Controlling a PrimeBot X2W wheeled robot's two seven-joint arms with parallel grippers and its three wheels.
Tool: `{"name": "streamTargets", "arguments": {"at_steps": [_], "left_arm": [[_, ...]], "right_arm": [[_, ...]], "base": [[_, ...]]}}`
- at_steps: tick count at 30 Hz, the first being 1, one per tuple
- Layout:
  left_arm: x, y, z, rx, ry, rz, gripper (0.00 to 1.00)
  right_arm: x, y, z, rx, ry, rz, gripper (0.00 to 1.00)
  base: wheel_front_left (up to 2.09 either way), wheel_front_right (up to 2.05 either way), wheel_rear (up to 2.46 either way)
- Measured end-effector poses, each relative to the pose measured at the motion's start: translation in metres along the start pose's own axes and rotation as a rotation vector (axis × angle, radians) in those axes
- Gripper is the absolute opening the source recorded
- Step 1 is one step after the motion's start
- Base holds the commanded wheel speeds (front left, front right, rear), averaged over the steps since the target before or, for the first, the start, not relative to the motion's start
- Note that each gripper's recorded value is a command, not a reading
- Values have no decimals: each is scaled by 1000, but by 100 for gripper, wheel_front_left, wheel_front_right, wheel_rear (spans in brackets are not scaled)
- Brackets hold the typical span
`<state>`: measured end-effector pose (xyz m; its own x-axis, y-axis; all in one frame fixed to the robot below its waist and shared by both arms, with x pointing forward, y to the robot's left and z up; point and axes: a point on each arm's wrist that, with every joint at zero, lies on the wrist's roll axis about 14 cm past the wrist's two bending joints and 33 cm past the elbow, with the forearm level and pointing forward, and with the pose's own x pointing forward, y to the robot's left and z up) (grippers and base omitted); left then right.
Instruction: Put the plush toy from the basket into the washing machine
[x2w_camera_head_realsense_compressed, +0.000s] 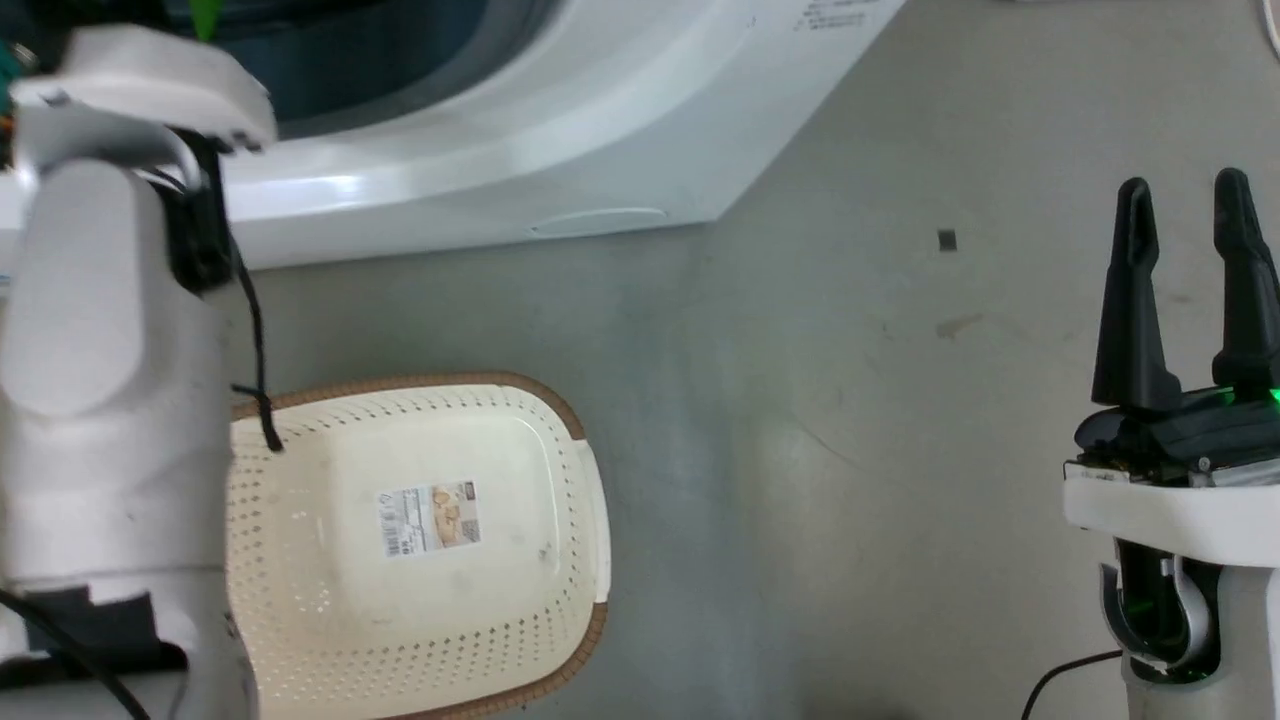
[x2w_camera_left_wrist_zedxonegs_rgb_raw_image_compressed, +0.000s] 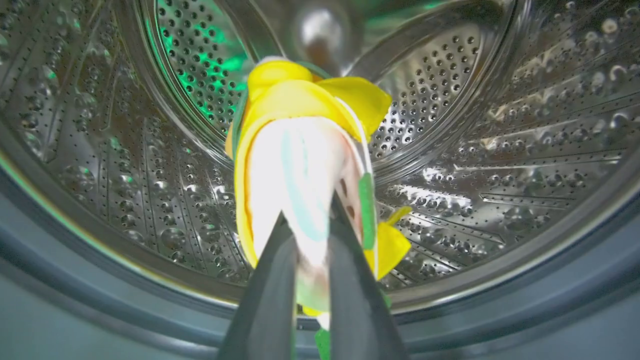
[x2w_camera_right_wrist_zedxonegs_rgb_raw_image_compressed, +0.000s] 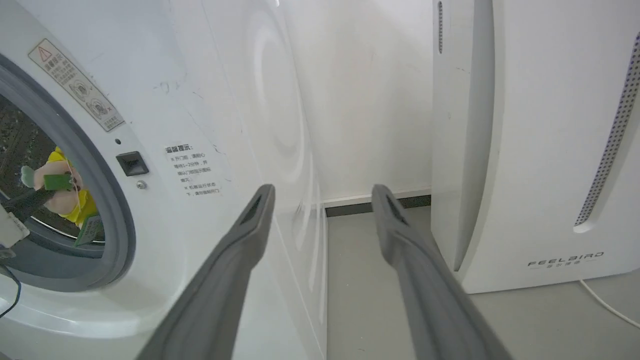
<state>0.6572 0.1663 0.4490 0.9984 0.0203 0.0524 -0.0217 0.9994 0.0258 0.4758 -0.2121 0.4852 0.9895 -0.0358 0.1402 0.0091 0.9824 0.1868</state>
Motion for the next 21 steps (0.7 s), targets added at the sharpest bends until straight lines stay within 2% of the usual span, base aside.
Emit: {"name": "streamTargets", "arguments": {"at_steps": [11, 12, 13, 21], "left_arm": [[43, 4, -32, -25, 34, 31, 0], [46, 4, -33, -26, 33, 34, 46], [48, 4, -33, -23, 30, 39, 100], [49, 5, -27, -5, 27, 41, 100]], "right_arm": [[1, -17, -24, -27, 56, -36, 100], [1, -18, -26, -29, 62, -39, 100], [1, -19, -28, -30, 66, -41, 100], [4, -17, -26, -21, 55, -36, 100]], "base": [[0, 0, 0], [0, 0, 0], [0, 0, 0], [0, 0, 0]]}}
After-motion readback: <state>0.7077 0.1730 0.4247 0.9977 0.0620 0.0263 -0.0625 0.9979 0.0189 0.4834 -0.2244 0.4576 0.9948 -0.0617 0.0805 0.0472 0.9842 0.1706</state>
